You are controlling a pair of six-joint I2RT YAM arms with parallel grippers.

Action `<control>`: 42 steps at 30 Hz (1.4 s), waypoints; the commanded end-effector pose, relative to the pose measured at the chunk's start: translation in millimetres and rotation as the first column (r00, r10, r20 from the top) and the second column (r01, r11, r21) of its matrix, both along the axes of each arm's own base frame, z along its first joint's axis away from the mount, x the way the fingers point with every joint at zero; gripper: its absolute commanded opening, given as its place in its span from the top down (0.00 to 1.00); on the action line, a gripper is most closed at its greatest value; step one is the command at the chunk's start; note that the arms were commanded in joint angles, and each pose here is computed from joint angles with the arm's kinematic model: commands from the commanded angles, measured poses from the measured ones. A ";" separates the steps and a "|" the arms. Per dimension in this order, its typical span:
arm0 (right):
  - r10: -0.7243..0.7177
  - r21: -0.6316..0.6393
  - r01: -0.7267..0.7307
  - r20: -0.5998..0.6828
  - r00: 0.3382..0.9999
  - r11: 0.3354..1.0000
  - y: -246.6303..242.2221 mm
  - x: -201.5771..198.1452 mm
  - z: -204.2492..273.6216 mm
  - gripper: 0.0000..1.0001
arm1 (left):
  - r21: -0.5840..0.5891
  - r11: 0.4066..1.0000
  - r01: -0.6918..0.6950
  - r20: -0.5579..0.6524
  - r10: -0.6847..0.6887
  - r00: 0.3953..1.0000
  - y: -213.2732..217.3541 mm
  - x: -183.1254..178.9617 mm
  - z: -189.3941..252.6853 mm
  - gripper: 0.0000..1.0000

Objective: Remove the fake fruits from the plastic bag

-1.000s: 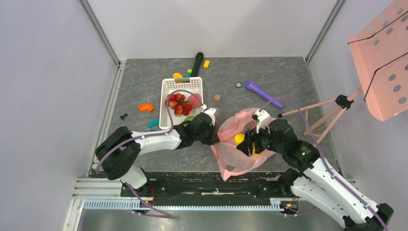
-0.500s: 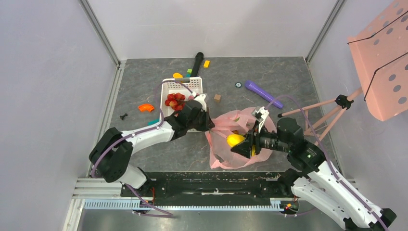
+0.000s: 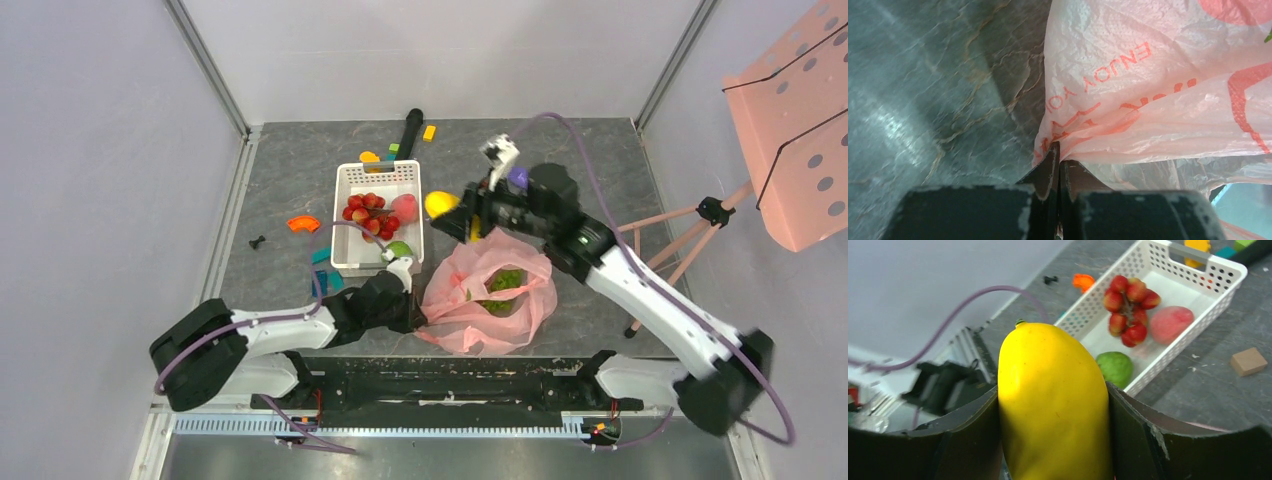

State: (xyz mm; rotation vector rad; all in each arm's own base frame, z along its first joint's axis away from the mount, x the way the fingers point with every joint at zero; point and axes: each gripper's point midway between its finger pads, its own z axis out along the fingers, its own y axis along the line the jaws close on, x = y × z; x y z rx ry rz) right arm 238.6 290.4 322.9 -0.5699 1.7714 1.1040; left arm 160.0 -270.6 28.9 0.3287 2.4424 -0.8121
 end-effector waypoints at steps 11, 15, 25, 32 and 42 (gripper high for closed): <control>-0.006 -0.257 0.035 0.112 0.994 0.966 106.6 178.9 -79.2 0.52 | -0.077 0.991 -0.106 0.069 0.111 0.991 33.3 -6.5 7.1 0.98; 0.066 -0.334 0.009 0.211 0.975 0.942 133.6 220.5 -96.5 0.48 | -0.077 0.989 -0.127 0.087 0.134 0.987 42.1 -6.7 9.8 0.98; 0.143 -0.392 0.000 0.337 0.930 0.920 159.6 257.7 -156.6 0.39 | -0.064 0.988 -0.139 0.110 0.146 0.983 53.2 -8.2 12.8 0.95; 0.153 -0.455 0.045 0.389 0.909 0.889 176.9 265.5 -184.0 0.24 | -0.060 0.988 -0.145 0.102 0.150 0.983 54.7 -9.2 10.1 0.94; 0.098 -0.413 0.124 0.478 0.873 0.902 156.8 256.2 -117.1 0.02 | -0.052 0.986 -0.156 0.115 0.161 0.980 53.7 -4.0 14.4 0.96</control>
